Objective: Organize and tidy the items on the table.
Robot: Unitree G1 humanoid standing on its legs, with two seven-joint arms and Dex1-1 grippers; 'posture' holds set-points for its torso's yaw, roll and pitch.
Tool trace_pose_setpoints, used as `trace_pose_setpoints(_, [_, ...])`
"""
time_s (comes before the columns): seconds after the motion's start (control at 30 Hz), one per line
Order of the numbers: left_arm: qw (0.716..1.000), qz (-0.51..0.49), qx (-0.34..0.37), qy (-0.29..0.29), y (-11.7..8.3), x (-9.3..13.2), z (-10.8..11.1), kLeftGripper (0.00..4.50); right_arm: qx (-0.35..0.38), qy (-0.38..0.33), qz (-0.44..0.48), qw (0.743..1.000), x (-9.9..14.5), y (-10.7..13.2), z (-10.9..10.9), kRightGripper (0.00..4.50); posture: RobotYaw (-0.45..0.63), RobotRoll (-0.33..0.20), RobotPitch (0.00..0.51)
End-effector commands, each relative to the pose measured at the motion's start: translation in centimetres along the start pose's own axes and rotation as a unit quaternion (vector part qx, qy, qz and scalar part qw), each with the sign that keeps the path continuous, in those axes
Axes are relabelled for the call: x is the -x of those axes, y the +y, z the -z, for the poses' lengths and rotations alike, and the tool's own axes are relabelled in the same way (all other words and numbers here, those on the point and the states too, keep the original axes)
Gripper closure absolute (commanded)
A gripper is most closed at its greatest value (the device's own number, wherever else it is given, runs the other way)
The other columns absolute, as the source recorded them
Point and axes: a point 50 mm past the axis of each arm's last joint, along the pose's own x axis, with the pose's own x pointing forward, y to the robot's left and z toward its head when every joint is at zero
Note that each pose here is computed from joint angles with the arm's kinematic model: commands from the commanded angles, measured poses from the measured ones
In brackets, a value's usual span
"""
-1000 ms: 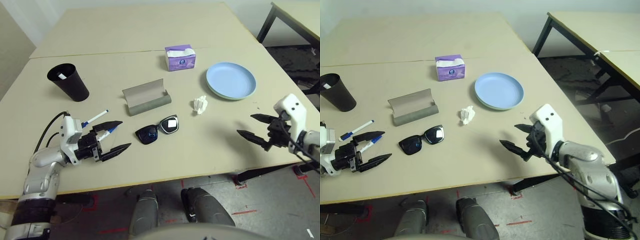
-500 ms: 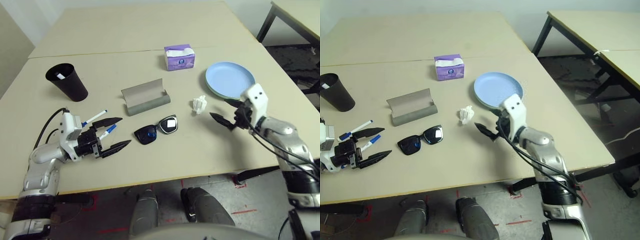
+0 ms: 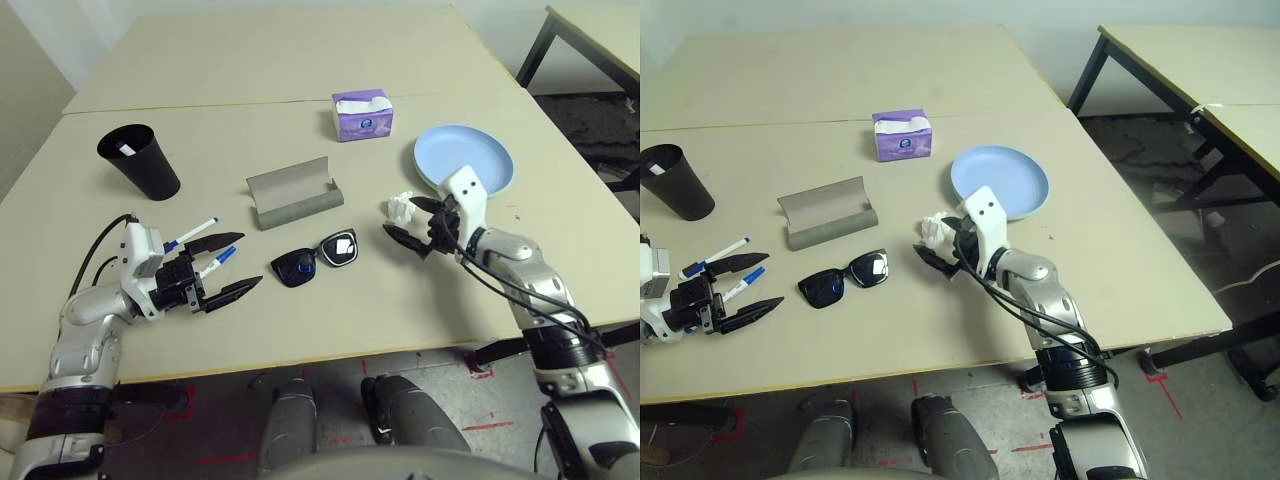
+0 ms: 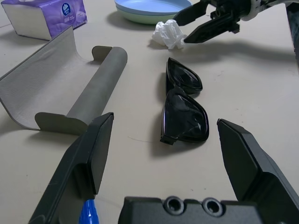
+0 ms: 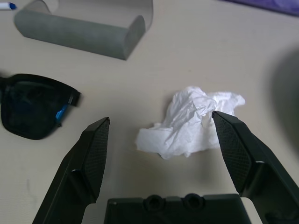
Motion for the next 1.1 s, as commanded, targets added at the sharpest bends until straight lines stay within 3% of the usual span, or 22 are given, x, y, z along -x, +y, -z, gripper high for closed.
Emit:
trace_pose_setpoints(0.03, [1.000, 0.007, -0.003, 0.011, -0.4, 0.0, 0.3, 0.00, 0.018, 0.014, 0.005, 1.000, -0.7, -0.3, -0.1, 0.04, 0.00, 0.000, 0.134])
trace_pose_setpoints(0.4, [1.000, 0.008, -0.005, 0.011, -0.9, -0.1, 0.3, 0.00, 0.022, 0.037, 0.057, 0.997, -2.0, -2.1, -1.1, 0.04, 0.00, 0.000, 0.133])
trace_pose_setpoints(0.5, [1.000, 0.005, -0.009, 0.006, -0.7, -0.3, 0.1, 0.00, 0.018, 0.040, 0.051, 0.998, -1.9, -2.0, -0.9, 0.62, 0.00, 0.000, 0.132])
trace_pose_setpoints(0.57, [1.000, 0.001, -0.012, -0.001, -0.5, -0.4, -0.1, 0.00, 0.017, 0.042, 0.046, 0.998, -1.7, -1.9, -0.8, 1.31, 0.00, 0.000, 0.130])
trace_pose_setpoints(0.73, [1.000, -0.004, -0.023, -0.012, -0.2, -0.8, -0.6, 0.00, 0.010, 0.043, 0.037, 0.998, -1.4, -1.7, -1.1, 0.03, 0.00, 0.000, 0.120])
trace_pose_setpoints(0.8, [0.999, -0.005, -0.029, -0.018, 0.0, -1.0, -0.9, 0.00, 0.008, 0.044, 0.033, 0.998, -1.4, -1.7, -1.3, 0.41, 0.00, 0.000, 0.118])
trace_pose_setpoints(1.1, [0.996, -0.016, -0.064, -0.053, 1.1, -2.0, -2.8, 0.00, 0.000, 0.036, 0.026, 0.999, -1.4, -1.6, -2.0, 3.76, 0.01, 0.000, 0.111])
